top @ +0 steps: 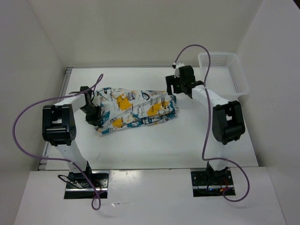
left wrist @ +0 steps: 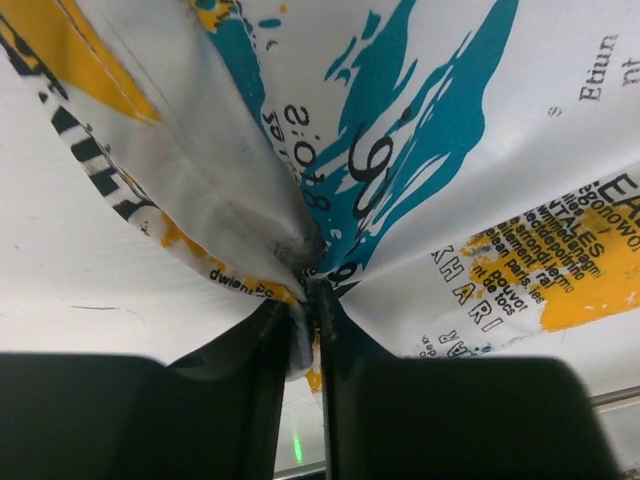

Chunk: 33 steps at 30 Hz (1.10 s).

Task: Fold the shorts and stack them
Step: Fold the shorts

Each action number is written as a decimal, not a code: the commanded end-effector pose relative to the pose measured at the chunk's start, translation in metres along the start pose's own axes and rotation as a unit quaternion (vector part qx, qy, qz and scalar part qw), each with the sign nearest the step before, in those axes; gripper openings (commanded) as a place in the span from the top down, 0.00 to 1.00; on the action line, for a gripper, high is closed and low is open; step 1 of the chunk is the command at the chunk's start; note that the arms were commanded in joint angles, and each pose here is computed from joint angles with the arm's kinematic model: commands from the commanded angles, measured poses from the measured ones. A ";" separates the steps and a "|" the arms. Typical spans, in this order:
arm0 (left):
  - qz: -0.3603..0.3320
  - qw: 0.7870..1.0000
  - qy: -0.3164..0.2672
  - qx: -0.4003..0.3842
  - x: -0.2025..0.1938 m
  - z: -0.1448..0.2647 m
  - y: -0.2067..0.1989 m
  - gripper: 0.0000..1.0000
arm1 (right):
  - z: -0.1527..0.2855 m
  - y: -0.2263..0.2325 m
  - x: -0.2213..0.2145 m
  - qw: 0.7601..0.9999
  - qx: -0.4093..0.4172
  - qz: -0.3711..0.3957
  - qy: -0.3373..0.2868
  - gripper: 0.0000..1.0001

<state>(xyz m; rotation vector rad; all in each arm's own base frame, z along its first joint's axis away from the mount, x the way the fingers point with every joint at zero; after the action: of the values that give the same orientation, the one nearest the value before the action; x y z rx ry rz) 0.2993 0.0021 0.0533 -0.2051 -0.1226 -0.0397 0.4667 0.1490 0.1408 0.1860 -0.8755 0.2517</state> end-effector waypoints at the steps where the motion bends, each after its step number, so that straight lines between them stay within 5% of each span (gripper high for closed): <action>1: -0.002 1.000 -0.012 -0.001 0.005 0.006 0.000 0.75 | 0.039 0.011 -0.026 0.994 0.030 -0.101 0.031 0.16; 8: 0.019 0.999 -0.009 -0.041 0.002 0.024 -0.004 0.50 | 0.042 0.024 -0.090 0.972 0.037 -0.207 0.101 0.16; 17: 0.038 0.995 0.028 -0.091 -0.020 0.012 -0.014 0.42 | 0.027 0.028 -0.123 0.945 0.011 -0.295 0.144 0.17; 24: 0.053 0.992 0.042 -0.103 -0.023 0.007 -0.011 0.70 | 0.026 0.049 -0.160 0.938 0.009 -0.284 0.199 0.35; 25: 0.054 0.992 0.043 -0.103 -0.022 0.009 -0.011 0.76 | 0.028 0.047 -0.163 0.938 0.002 -0.283 0.200 0.42; 26: 0.055 0.992 0.047 -0.104 -0.023 0.007 -0.011 0.83 | 0.033 0.044 -0.176 0.935 -0.010 -0.282 0.213 0.63; 27: 0.055 0.992 0.047 -0.104 -0.023 0.007 -0.011 0.95 | 0.037 0.044 -0.177 0.936 -0.010 -0.282 0.212 0.73; 29: 0.061 0.992 0.052 -0.099 -0.025 0.005 -0.007 1.00 | 0.043 0.039 -0.182 0.939 -0.021 -0.269 0.213 0.98; 33: 0.075 0.995 0.048 -0.036 -0.025 0.010 0.021 1.00 | 0.052 0.014 -0.161 0.951 -0.050 -0.246 0.179 1.00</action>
<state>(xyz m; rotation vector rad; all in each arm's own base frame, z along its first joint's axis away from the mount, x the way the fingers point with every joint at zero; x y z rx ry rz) 0.2764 0.0041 0.0539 -0.3561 -0.0209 0.0590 0.3361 0.1552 0.0502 0.3914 -0.4601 -0.2163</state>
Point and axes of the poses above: each gripper's point midway between its finger pads, its own z axis back along the fingers, its own y axis along the line the jaws close on, x = y × z, the point moved 4 cm from there along z, back along the fingers, and after that the axes turned 3 degrees about -z, right-handed, at the moved point
